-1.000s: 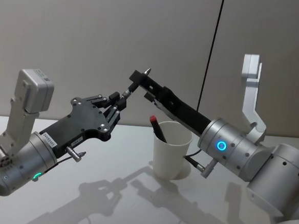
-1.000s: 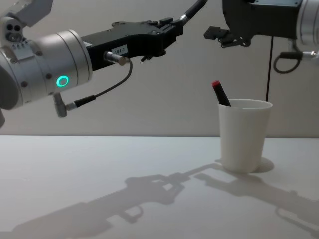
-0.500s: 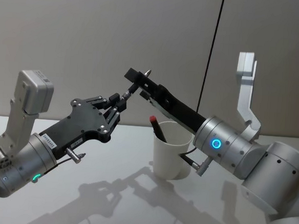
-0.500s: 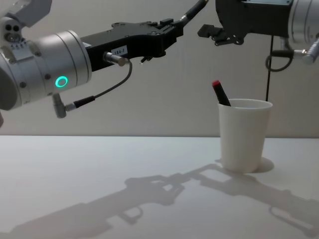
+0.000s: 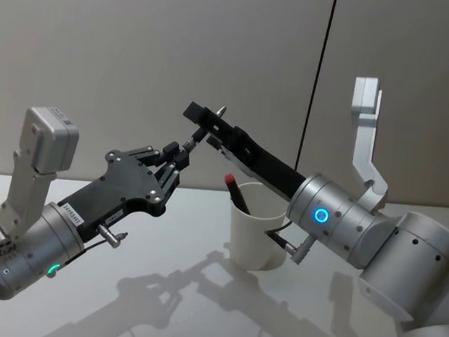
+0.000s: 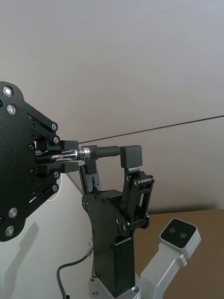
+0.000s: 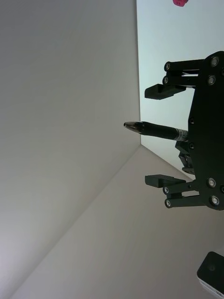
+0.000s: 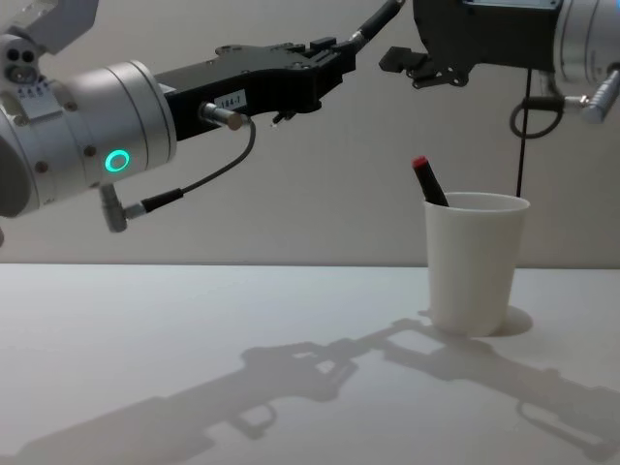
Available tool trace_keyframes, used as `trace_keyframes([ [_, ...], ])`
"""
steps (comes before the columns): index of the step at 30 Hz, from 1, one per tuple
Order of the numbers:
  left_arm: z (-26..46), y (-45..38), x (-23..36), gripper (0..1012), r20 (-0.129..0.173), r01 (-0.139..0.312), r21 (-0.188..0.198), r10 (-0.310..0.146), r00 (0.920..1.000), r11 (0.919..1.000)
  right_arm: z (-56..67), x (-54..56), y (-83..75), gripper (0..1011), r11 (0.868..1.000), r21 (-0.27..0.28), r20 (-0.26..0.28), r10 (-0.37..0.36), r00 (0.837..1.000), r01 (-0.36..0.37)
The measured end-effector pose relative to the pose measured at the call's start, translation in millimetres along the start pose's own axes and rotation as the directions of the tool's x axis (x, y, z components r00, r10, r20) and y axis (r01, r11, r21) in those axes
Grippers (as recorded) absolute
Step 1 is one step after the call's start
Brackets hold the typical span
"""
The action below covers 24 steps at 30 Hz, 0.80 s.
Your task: Place the pen into the pen holder.
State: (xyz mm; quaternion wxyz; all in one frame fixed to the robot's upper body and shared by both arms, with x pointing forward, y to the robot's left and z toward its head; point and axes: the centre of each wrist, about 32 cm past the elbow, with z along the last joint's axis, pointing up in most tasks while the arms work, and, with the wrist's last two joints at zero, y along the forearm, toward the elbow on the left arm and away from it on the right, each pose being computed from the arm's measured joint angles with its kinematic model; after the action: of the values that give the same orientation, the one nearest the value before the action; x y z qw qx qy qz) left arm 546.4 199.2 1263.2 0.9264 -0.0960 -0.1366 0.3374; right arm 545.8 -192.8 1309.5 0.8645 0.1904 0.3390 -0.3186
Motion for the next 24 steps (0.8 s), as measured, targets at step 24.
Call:
trace_keyframes([
  [24,0.4,1.6,0.7,153,-0.016,0.001,-0.002,-0.001,0.9999,1.0000,-3.4,-1.2,4.8,1001,1.000,0.002,0.002,0.002,1.000,-0.002],
])
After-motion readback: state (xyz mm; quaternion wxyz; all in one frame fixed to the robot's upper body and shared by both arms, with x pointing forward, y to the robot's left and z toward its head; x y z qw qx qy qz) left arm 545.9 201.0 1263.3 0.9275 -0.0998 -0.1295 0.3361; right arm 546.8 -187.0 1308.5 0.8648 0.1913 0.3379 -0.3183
